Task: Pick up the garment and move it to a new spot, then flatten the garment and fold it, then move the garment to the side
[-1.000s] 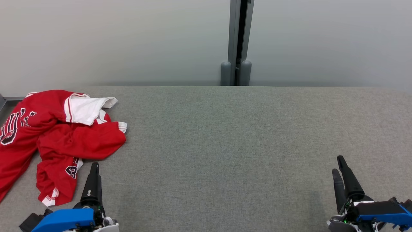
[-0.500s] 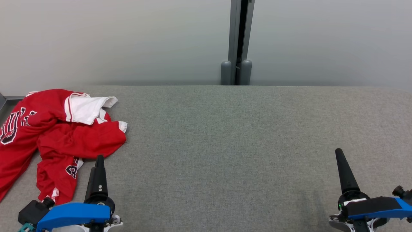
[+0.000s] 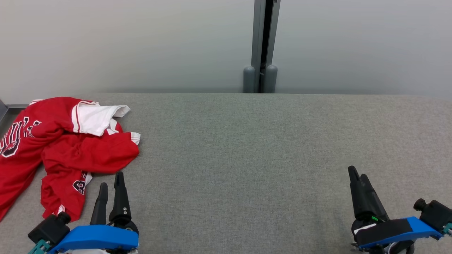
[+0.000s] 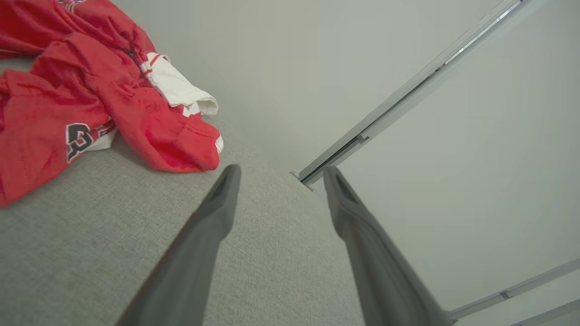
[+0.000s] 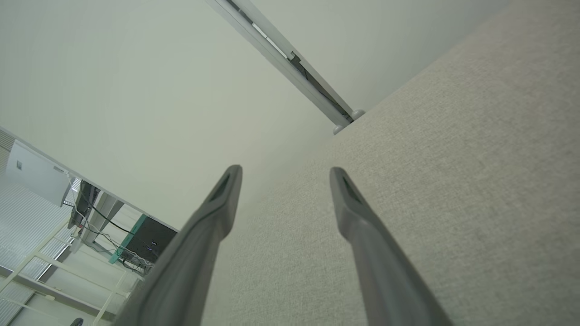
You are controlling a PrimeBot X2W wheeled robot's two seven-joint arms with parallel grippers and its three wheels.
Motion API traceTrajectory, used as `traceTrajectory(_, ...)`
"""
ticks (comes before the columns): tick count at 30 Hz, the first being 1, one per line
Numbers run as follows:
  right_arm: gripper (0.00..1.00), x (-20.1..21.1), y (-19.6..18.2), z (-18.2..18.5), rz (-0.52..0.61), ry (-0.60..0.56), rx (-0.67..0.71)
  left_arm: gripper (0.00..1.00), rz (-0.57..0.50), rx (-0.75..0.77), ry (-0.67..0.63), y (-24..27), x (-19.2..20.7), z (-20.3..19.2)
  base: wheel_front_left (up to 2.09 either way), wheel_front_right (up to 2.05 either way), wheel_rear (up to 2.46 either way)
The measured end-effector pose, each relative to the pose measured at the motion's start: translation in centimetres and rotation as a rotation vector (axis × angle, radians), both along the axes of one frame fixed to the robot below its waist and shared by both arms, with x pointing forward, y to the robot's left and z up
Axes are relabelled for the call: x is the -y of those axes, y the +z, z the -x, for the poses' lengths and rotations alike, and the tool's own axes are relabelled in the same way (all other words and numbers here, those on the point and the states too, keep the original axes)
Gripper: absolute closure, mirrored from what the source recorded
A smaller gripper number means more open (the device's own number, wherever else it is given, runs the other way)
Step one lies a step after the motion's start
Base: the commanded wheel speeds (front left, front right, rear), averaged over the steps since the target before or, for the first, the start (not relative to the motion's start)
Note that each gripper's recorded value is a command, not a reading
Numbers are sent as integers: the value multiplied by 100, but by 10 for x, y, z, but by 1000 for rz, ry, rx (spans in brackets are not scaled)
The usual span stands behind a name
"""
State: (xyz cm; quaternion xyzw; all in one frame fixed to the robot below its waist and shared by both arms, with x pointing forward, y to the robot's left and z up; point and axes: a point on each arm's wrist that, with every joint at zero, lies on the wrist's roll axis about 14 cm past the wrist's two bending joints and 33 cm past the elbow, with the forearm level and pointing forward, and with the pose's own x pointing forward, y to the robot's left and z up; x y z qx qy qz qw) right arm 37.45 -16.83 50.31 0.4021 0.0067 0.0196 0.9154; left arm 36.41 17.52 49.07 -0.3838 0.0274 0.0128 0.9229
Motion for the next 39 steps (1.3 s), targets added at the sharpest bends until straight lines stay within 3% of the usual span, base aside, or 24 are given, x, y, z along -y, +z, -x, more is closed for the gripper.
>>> traceTrajectory(19,0,-1,-10,3,275,11,2,0,-250,-20,-42,-16,8,8,0,0,0)
traceTrajectory(39,0,0,-13,7,505,21,22,0,-412,-25,-129,-32,23,19,0,0,0)
